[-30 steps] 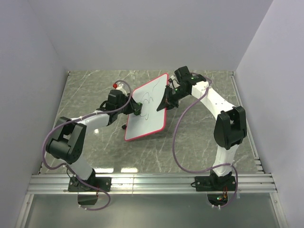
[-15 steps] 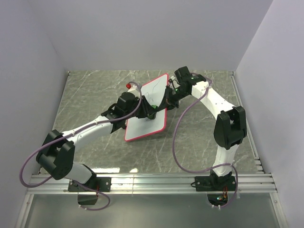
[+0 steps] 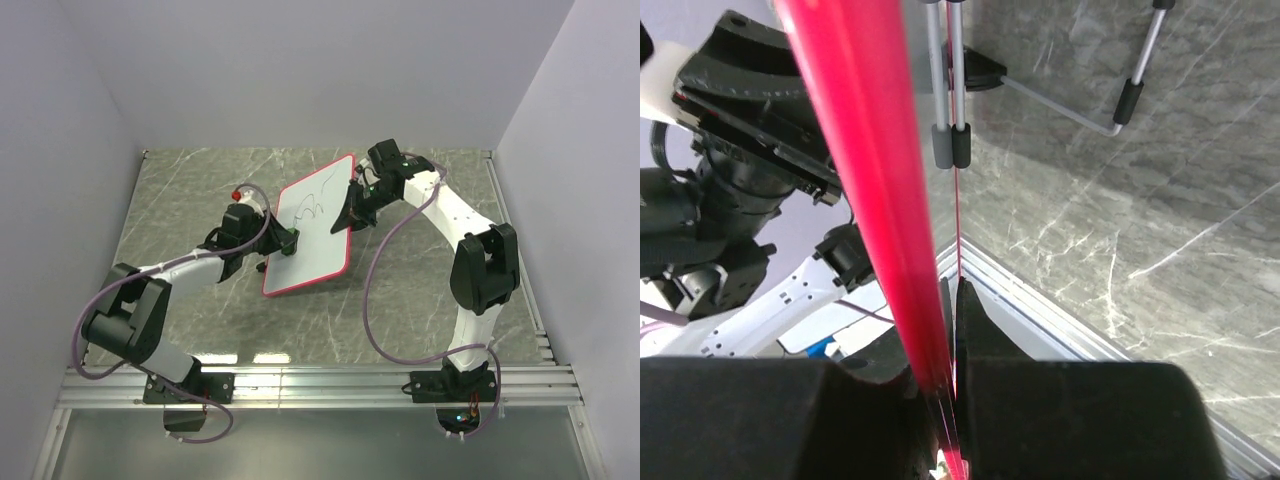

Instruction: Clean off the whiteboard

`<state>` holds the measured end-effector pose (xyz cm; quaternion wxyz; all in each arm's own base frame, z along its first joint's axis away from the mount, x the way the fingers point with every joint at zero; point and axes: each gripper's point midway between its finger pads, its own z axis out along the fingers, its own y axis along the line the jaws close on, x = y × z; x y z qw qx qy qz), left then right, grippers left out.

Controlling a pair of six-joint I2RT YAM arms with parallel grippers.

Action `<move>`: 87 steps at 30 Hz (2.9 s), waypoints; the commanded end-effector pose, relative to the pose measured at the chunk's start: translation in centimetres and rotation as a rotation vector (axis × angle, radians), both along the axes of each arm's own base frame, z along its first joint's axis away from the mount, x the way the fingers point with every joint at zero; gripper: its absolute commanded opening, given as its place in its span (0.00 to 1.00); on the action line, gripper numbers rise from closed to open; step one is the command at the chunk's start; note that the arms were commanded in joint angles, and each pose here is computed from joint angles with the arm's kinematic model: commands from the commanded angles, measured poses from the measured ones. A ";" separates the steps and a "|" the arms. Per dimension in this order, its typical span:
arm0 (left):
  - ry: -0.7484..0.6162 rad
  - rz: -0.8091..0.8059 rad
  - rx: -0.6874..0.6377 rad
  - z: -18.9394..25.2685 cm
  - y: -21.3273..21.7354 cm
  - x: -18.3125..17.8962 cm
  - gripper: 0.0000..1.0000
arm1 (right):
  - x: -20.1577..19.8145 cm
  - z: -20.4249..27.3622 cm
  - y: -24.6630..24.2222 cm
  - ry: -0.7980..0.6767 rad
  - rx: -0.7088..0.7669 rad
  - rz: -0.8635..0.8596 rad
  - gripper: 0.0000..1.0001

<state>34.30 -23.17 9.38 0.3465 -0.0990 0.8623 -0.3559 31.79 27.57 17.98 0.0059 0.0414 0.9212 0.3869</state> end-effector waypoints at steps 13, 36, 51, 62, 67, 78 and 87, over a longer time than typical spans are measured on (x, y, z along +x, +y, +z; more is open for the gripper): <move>0.264 -0.252 0.059 -1.5 -5.3 -1.7 0.00 | 0.8 -0.5 0.7 -0.061 -0.042 -0.021 0.00; 0.363 -0.263 0.096 -5.1 -6.0 4.4 0.00 | 0.2 -1.7 1.0 -0.030 -0.082 0.003 0.00; 0.412 -0.215 0.167 -8.4 -0.9 3.7 0.00 | 0.6 -1.9 1.0 -0.029 -0.093 -0.001 0.00; 0.318 -0.326 -0.023 1.0 -9.8 0.0 0.00 | 0.9 -1.3 1.2 -0.038 -0.084 -0.001 0.00; 0.288 -0.286 -0.024 2.3 -8.9 0.4 0.00 | 0.4 -1.4 1.1 -0.038 -0.085 0.000 0.00; 0.309 -0.186 0.068 -1.5 -3.6 9.1 0.00 | -1.1 -0.8 1.1 -0.062 -0.089 0.040 0.00; 0.322 -0.188 0.102 -3.2 -3.5 12.6 0.00 | -2.1 -0.6 1.3 -0.070 -0.079 0.060 0.00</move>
